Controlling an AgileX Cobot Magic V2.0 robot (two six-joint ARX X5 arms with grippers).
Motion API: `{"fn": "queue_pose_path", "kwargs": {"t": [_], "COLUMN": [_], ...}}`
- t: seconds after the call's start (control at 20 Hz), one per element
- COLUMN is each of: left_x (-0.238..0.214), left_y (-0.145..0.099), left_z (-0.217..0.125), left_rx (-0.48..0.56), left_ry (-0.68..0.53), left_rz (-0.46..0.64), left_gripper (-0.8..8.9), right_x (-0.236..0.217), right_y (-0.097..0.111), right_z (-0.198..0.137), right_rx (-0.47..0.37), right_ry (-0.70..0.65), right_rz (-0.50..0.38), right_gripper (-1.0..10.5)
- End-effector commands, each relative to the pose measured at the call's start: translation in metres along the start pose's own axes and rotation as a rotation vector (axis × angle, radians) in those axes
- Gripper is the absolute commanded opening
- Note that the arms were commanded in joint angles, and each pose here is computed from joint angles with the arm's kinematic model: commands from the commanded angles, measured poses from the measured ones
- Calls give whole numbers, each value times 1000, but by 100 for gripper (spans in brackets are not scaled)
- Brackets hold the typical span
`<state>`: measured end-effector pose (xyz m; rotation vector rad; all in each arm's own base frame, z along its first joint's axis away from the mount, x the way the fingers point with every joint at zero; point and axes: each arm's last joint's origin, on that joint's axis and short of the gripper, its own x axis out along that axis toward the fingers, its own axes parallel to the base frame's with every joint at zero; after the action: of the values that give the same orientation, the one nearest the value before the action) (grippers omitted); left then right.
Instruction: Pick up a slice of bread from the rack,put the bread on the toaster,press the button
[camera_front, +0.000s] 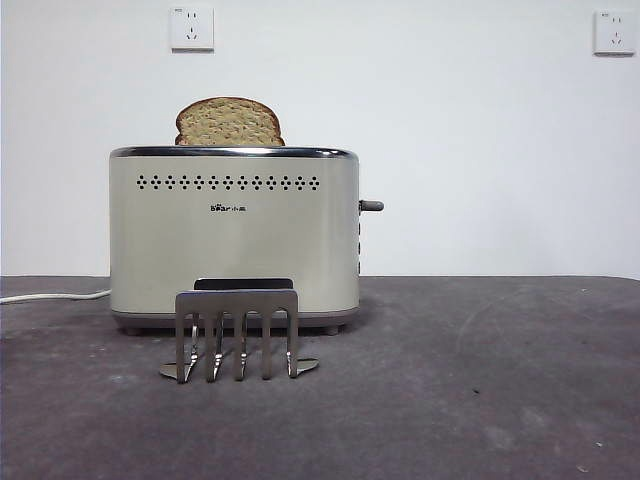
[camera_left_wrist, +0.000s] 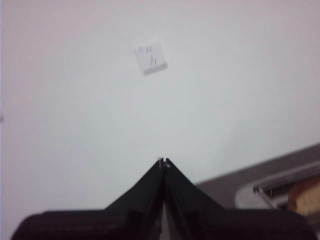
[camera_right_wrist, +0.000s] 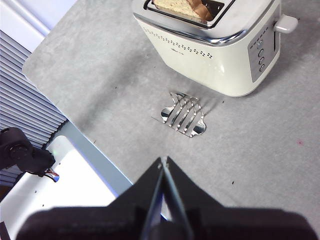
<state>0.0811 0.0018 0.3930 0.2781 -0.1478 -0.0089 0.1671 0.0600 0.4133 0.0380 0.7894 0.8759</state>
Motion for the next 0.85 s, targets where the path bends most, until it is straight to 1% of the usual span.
{"fn": "queue_pose_path", "kwargs": {"t": [0.05,0.25,0.35,0.45,0.6,0.85], "left_x": [-2,-8,-10,-12,-15,-19], "left_y": [-11,-28,-35,-41,-49,-58], "left_z": [-46,-107,-133,-156,-184,-214], "left_rx": [-50,-98,-102,-129,-133,-136], "left_ry": [42,103,139,174,211,238], "left_rz": [30,23,15,10,2,-4], "left_gripper": [-4,-4,-4,-4,-4,-4], "right_x": [2,2,2,2,2,2], "right_y": [-1,-1,-1,-1,-1,-1], "right_z": [-1,-1,-1,-1,-1,-1], "right_rx": [-2,-2,-1,-1,-1,-1], "right_ry": [6,6,5,5,5,5], "right_rz": [0,0,-1,-1,-1,-1], "right_gripper": [1,1,1,1,1,1]}}
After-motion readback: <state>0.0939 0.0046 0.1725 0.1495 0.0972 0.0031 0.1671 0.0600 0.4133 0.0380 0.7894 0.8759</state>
